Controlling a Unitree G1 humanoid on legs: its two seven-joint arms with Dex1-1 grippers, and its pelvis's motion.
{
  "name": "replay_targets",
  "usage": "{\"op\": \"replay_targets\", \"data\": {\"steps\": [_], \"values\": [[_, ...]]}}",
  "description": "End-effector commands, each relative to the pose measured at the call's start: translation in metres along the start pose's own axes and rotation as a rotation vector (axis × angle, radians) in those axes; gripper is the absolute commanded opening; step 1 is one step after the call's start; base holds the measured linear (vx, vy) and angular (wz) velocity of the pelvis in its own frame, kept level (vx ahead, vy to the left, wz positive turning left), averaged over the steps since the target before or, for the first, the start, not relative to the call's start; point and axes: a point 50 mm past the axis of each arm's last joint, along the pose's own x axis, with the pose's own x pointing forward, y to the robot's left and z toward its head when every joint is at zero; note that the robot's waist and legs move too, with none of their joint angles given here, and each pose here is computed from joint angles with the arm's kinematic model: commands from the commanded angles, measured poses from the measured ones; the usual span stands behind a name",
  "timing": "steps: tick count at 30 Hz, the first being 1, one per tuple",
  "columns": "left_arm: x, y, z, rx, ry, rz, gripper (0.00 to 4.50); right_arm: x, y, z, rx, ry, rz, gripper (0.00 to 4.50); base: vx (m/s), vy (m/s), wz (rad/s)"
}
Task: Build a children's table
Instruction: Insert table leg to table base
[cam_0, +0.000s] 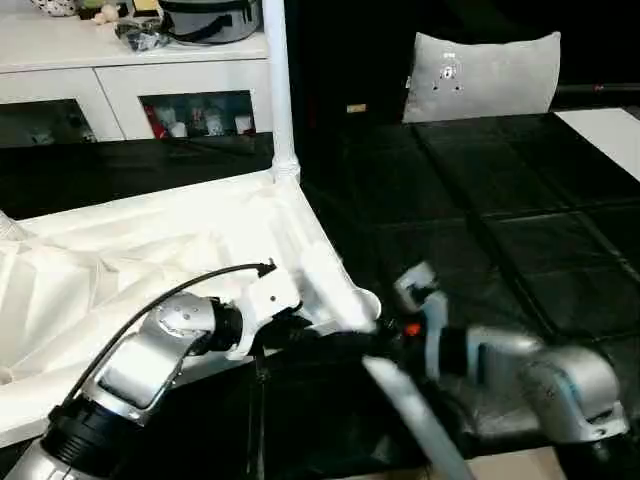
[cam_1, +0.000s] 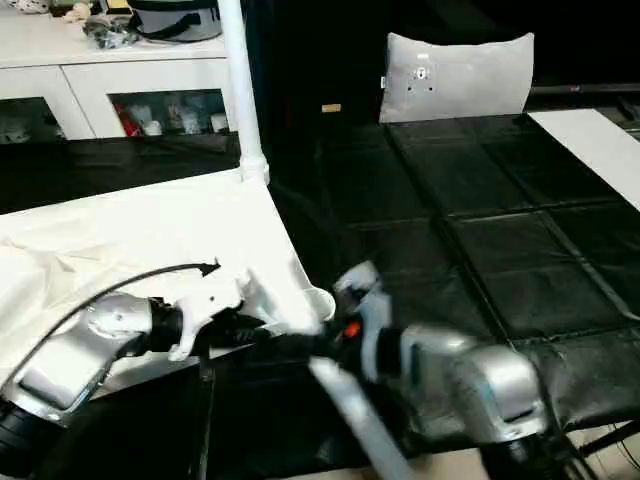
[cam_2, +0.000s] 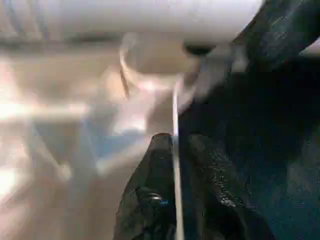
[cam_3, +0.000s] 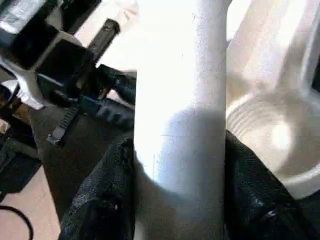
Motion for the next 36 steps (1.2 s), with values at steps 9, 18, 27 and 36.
{"op": "replay_targets", "data": {"steps": [9,18,27,36], "values": [[-0.033,0.033,0.038,0.327,-0.111,0.189,1.58,-0.017,-0.012,0.045,-0.061,-0.105,-0.091,1.82,0.000,0.000,0.00],[-0.046,0.039,0.072,0.884,-0.129,0.336,2.31,-0.009,-0.015,0.052,0.003,-0.133,-0.065,1.82,0.000,0.000,0.00],[-0.016,0.043,0.078,1.169,-0.068,0.311,2.34,0.002,-0.007,0.061,0.072,-0.160,0.019,1.82,0.000,0.000,0.00],[0.011,0.047,0.074,1.284,-0.051,0.269,2.34,0.011,0.001,0.055,0.107,-0.118,0.073,1.82,0.000,0.000,0.00]]}}
